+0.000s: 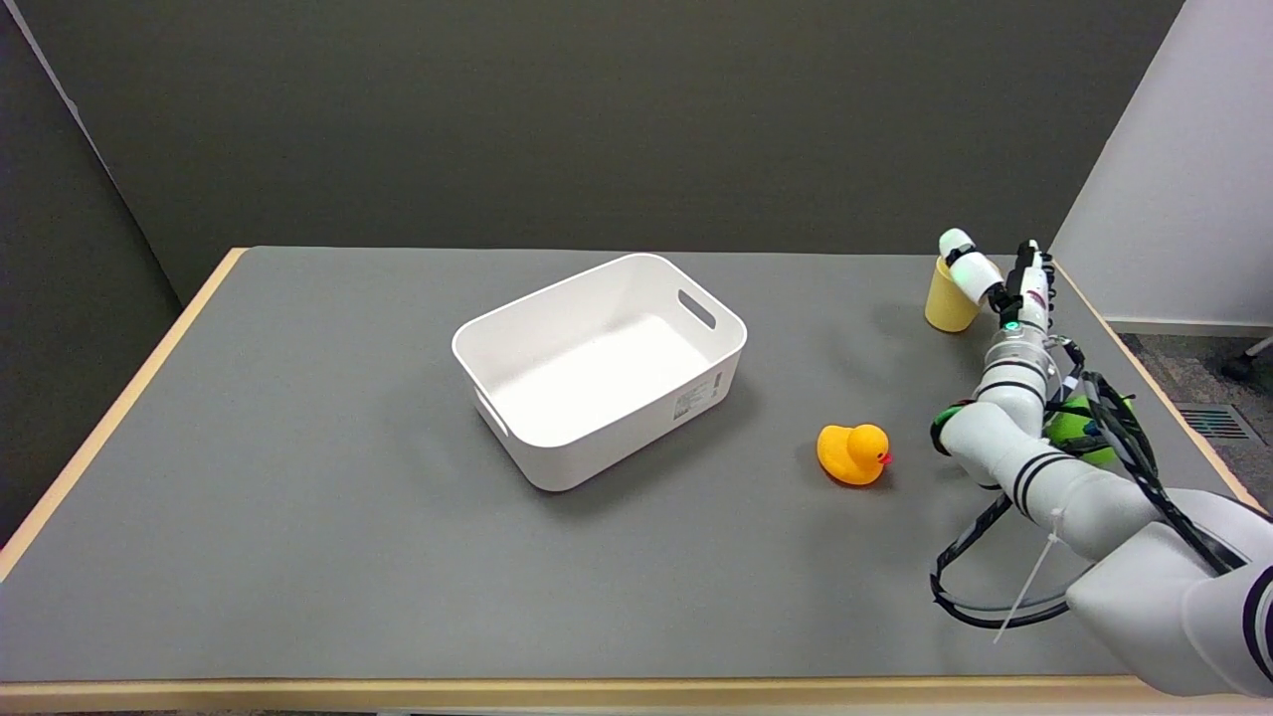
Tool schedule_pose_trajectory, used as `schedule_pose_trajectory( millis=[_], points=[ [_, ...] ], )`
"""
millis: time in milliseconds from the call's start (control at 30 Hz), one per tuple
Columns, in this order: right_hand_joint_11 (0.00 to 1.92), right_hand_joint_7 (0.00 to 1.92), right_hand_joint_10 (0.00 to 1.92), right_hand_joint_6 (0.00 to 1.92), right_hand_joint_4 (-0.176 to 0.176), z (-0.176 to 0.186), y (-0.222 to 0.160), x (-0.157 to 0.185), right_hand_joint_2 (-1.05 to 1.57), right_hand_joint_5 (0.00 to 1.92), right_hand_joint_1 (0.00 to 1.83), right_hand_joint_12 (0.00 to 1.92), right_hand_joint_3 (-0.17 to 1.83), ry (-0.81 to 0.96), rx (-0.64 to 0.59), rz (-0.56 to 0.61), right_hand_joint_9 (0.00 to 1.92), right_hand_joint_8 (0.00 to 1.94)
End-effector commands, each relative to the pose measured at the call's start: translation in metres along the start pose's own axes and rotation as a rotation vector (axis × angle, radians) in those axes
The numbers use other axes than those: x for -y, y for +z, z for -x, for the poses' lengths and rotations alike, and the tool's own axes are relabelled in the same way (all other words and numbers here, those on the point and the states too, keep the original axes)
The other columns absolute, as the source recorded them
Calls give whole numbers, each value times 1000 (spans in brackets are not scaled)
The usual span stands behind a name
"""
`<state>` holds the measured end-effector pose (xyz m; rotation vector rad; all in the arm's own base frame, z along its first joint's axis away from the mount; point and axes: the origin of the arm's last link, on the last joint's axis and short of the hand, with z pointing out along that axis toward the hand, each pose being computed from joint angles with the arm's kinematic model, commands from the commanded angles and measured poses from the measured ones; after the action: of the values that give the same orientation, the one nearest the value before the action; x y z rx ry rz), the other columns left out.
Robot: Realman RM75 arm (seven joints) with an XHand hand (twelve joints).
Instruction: Pick up the yellow cup.
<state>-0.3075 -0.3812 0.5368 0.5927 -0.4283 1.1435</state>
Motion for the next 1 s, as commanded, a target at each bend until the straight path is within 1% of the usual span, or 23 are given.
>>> schedule_pose_trajectory(
  millis=[33, 133, 233, 500, 667, 800, 933, 1000],
  points=[
    [-1, -1, -1, -1, -110, -9, 9, -7, 683, -1, 501, -1, 591, -23, 19, 49, -1, -1],
    [-1, -1, -1, -1, -111, -6, 11, -5, 682, -1, 491, -1, 594, -22, 36, 57, -1, -1],
    [-1, -1, -1, -1, -103, -3, 13, 0, 677, -1, 465, -1, 616, -29, 51, 48, -1, -1],
    [-1, -1, -1, -1, -95, 1, 17, 10, 658, -1, 447, -1, 648, -16, 60, 34, -1, -1],
    [-1, -1, -1, -1, -87, 2, 15, 6, 647, -1, 433, -1, 662, 139, 63, 45, -1, -1],
    [-1, -1, -1, -1, -74, 1, 12, 0, 642, -1, 438, -1, 664, 183, 62, 55, -1, -1],
    [-1, -1, -1, -1, -69, -3, 9, -13, 639, -1, 435, -1, 667, 271, 54, 82, -1, -1],
    [-1, -1, -1, -1, -67, -4, 7, -18, 643, -1, 427, -1, 680, 288, 53, 90, -1, -1]
  ],
)
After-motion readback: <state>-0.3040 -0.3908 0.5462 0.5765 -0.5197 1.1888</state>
